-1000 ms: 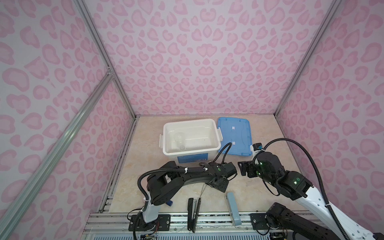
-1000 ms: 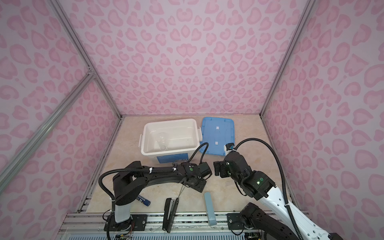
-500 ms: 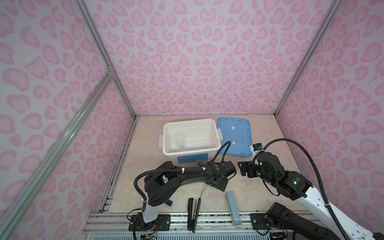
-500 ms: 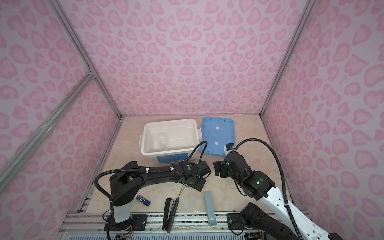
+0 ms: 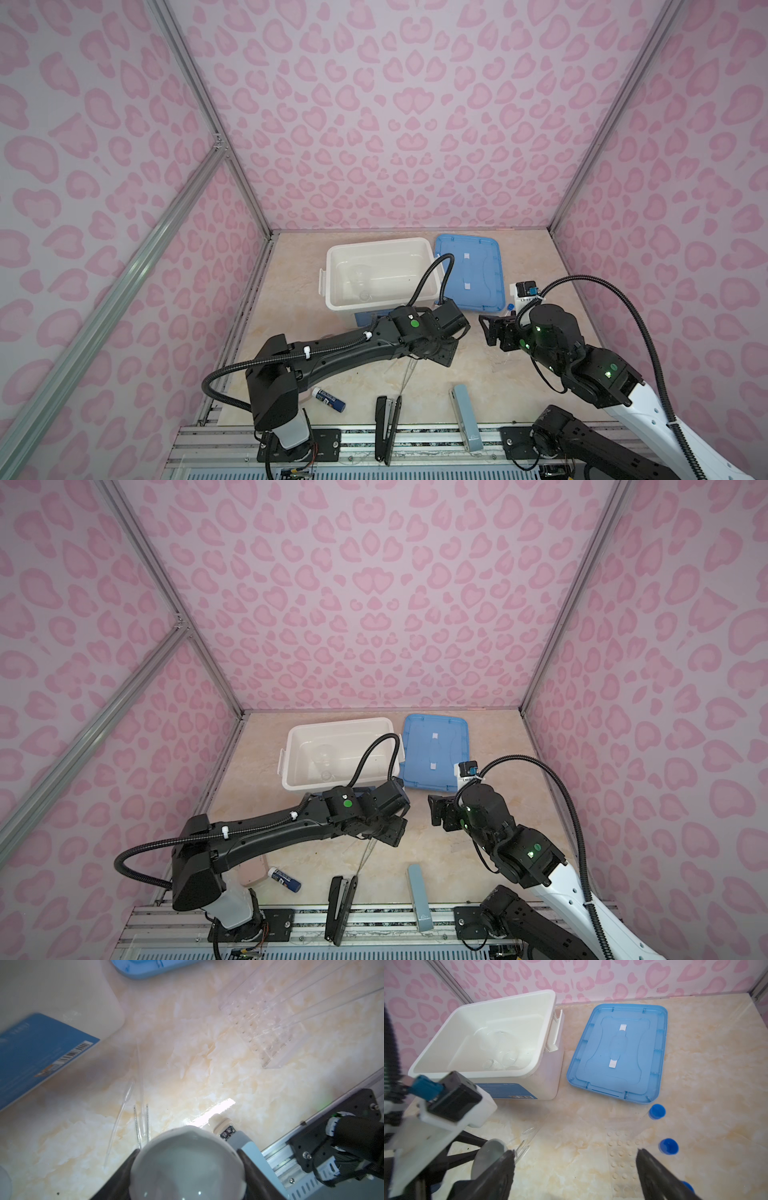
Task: Organize the chemistry lab equipment
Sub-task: 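Lift the white dish with the left gripper and carry it over the bin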
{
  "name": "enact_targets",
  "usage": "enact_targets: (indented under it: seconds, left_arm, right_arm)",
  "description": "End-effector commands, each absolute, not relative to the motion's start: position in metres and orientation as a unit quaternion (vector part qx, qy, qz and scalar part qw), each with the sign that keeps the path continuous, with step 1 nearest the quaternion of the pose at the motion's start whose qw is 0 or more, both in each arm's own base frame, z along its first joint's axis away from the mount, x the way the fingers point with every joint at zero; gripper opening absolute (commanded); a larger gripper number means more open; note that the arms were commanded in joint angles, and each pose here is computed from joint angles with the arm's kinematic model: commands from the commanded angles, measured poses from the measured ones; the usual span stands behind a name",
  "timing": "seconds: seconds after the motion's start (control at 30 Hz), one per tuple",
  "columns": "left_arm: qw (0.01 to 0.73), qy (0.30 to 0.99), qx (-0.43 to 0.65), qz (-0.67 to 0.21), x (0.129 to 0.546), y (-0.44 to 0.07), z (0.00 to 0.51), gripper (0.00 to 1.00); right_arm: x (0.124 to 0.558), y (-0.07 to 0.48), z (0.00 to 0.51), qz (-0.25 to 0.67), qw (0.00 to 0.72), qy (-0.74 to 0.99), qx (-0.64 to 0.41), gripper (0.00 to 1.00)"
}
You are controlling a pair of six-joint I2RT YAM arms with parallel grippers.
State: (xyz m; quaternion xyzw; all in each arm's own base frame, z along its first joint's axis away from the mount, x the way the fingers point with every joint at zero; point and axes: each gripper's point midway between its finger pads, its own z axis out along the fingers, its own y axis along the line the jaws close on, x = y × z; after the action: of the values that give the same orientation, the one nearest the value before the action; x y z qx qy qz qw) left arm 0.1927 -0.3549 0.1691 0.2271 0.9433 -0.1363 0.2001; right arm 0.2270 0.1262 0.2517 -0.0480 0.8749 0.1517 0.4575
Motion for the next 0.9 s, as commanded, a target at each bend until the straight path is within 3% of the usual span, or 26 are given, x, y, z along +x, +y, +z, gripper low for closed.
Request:
enact_targets:
  seconds: [0.0,0.4,0.87]
  left_arm:
    - [0.212,0.943,0.229,-0.119,0.2,-0.333,0.198,0.58]
    - [0.285,0.943,0.139,-0.105,0.295,-0.26,0.272,0.56]
    - [0.256,0.963,0.065,-0.046,0.394,-0.217,0.207,0.56]
  right_arm:
    - [0.235,0.139,0.271,0.172,0.478,0.859,-0.064,0.92]
    - [0.274,0.208,0.309,0.243,0.482,0.834,-0.117,0.92]
    - [0.329,0.284,0.297,0.266,0.451,0.835,-0.168,0.94]
